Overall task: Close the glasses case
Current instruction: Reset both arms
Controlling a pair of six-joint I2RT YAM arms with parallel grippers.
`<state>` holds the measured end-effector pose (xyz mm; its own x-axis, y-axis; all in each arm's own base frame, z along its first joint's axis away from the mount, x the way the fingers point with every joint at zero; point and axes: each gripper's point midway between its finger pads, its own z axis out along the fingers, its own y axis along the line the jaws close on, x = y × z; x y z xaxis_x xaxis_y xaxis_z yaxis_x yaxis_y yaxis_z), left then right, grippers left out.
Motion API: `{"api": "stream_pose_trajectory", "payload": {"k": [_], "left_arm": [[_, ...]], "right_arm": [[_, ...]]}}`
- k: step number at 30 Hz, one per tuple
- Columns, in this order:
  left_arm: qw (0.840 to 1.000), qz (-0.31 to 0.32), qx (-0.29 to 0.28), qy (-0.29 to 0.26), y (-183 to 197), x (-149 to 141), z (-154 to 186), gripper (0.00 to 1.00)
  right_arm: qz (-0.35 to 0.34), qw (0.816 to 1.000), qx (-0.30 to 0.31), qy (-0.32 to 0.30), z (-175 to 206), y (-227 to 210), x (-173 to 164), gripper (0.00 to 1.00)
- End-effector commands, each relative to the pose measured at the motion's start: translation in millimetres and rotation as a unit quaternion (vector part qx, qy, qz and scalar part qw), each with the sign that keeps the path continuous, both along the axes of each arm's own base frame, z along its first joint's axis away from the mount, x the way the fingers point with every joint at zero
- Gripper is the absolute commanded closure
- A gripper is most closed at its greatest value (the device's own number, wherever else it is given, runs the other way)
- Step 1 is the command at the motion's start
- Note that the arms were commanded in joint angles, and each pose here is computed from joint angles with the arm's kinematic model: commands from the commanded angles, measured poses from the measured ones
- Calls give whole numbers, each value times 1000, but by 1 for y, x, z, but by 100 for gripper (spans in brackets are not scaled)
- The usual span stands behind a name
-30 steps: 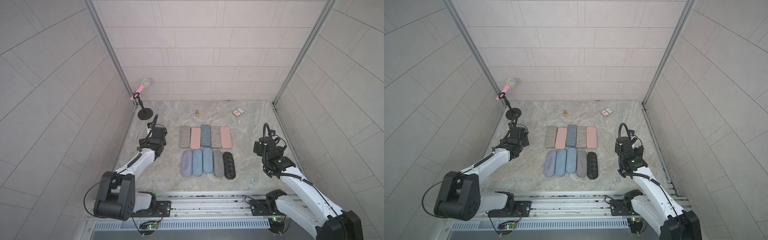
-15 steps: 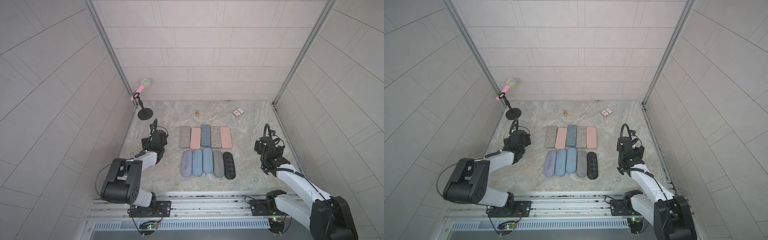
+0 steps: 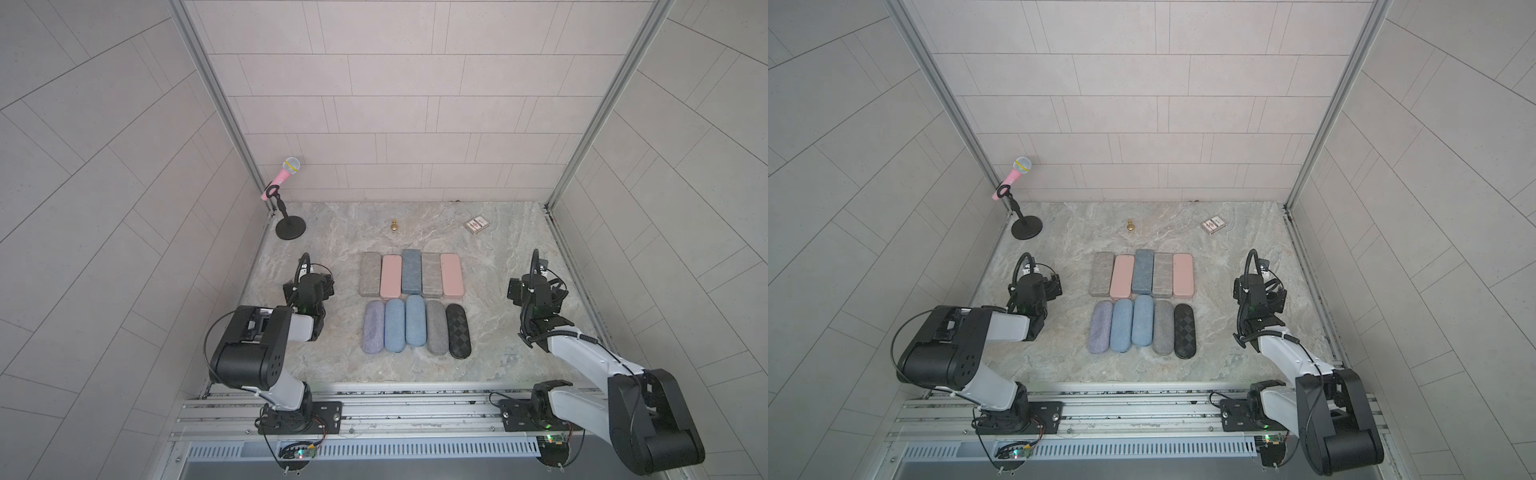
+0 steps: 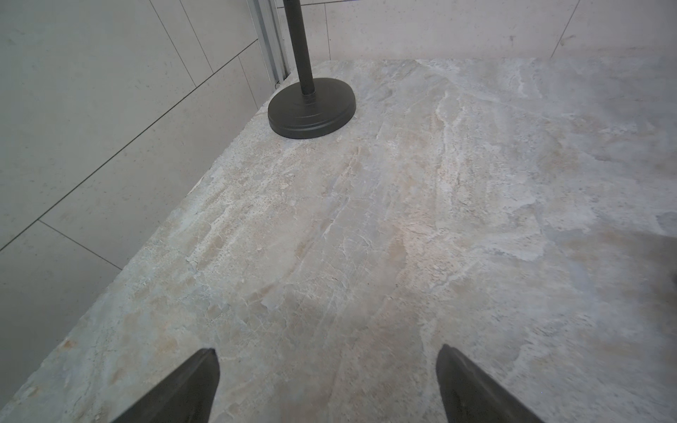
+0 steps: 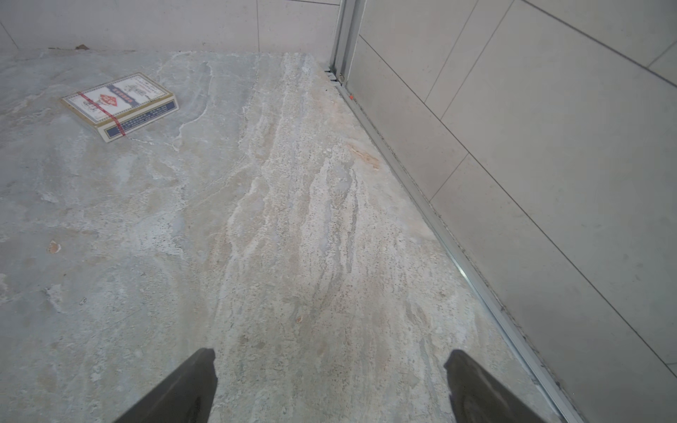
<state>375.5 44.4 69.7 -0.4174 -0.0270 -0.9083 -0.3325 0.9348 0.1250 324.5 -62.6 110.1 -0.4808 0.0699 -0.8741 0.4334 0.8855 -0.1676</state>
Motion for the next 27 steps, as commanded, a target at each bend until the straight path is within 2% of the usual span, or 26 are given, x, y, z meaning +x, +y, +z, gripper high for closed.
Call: {"api": "stream_pose_trajectory", "payload": {"k": [1,12,16,20,27], "left_arm": [[998,-9,4,-58,-1,10,24,0],[999,0,6,-49,2,12,23,0],[999,1,6,-48,2,12,22,0],[999,1,6,-48,2,12,23,0],[999,1,6,-48,1,12,23,0]], "right_arm": [[32,999,-7,-22,4,8,16,0],[88,994,10,-70,7,20,43,0],[93,993,13,-73,4,18,52,0],[84,992,8,-95,1,15,49,0],[69,993,9,-98,-4,10,48,0]]}}
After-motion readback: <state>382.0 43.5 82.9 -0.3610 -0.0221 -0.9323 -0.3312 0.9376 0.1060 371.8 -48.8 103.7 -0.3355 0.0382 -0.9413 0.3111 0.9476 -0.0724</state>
